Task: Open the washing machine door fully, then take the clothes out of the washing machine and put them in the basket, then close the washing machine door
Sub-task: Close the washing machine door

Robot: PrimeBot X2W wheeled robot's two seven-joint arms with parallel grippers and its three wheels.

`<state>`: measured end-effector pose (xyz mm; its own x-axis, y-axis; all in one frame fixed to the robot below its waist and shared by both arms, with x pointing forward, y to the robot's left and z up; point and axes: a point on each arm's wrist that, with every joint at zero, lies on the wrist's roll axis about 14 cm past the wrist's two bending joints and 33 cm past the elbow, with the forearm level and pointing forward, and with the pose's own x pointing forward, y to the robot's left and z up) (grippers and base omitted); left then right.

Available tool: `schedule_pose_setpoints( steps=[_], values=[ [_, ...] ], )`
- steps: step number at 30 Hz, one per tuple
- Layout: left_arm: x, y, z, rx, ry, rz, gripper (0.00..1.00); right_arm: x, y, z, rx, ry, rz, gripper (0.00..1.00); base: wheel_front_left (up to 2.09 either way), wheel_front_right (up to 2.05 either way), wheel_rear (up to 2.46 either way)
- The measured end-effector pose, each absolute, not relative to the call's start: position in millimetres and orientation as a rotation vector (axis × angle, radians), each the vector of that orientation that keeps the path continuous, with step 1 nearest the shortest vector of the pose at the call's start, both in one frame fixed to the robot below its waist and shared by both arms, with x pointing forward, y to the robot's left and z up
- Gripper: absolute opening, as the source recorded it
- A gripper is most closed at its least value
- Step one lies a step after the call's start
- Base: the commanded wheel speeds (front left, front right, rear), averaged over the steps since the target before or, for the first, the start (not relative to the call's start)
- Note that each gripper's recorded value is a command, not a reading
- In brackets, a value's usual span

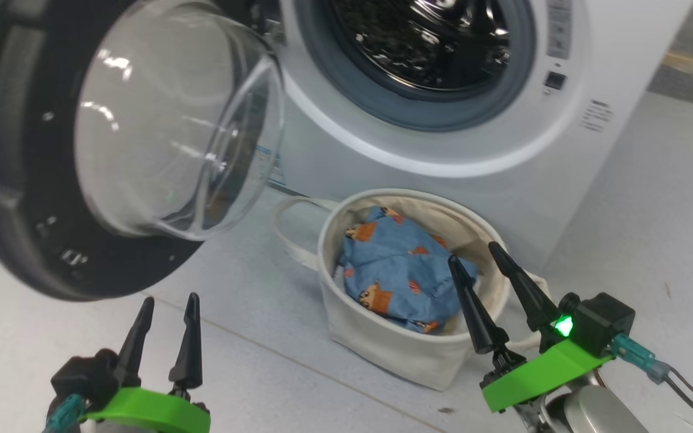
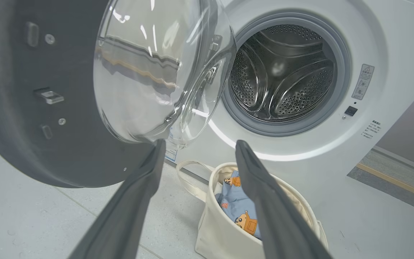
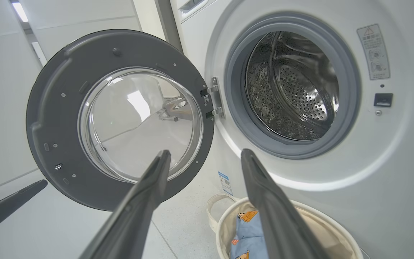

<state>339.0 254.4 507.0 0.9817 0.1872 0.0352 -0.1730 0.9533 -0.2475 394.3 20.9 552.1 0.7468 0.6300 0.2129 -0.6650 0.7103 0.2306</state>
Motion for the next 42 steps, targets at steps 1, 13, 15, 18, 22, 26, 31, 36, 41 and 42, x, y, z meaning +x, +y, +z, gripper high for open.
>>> schedule_pose_setpoints(
  steps=[1,13,15,18,22,26,31,36,41,42],
  values=[
    [333,258,507,-0.247,-0.06,0.198,1.0,393,26,553,0.302,-0.123,0.736,1.0,0.0,0.0,0.0],
    [277,300,515,-0.243,-0.112,0.361,1.0,373,80,559,0.308,-0.107,0.901,1.0,0.0,0.0,0.0],
    [271,305,516,-0.24,-0.116,0.382,1.0,372,86,560,0.31,-0.107,0.917,1.0,0.0,0.0,0.0],
    [267,309,518,-0.236,-0.121,0.401,1.0,371,91,560,0.313,-0.104,0.931,1.0,0.0,0.0,0.0],
    [263,315,520,-0.23,-0.126,0.424,1.0,372,95,558,0.318,-0.096,0.941,1.0,0.0,0.0,0.0],
    [260,317,519,-0.228,-0.126,0.44,1.0,371,97,557,0.319,-0.095,0.949,1.0,0.0,0.0,0.0],
    [259,318,518,-0.228,-0.12,0.447,1.0,370,100,557,0.32,-0.092,0.958,1.0,0.0,0.0,0.0],
    [258,319,518,-0.225,-0.118,0.45,1.0,370,100,555,0.321,-0.085,0.957,1.0,0.0,0.0,0.0],
    [260,317,516,-0.335,-0.11,0.445,1.0,370,99,556,0.323,-0.085,0.954,1.0,0.0,0.0,0.0],
    [262,318,519,-0.419,-0.126,0.446,1.0,370,99,556,0.322,-0.085,0.953,1.0,0.0,0.0,0.0]
  ],
)
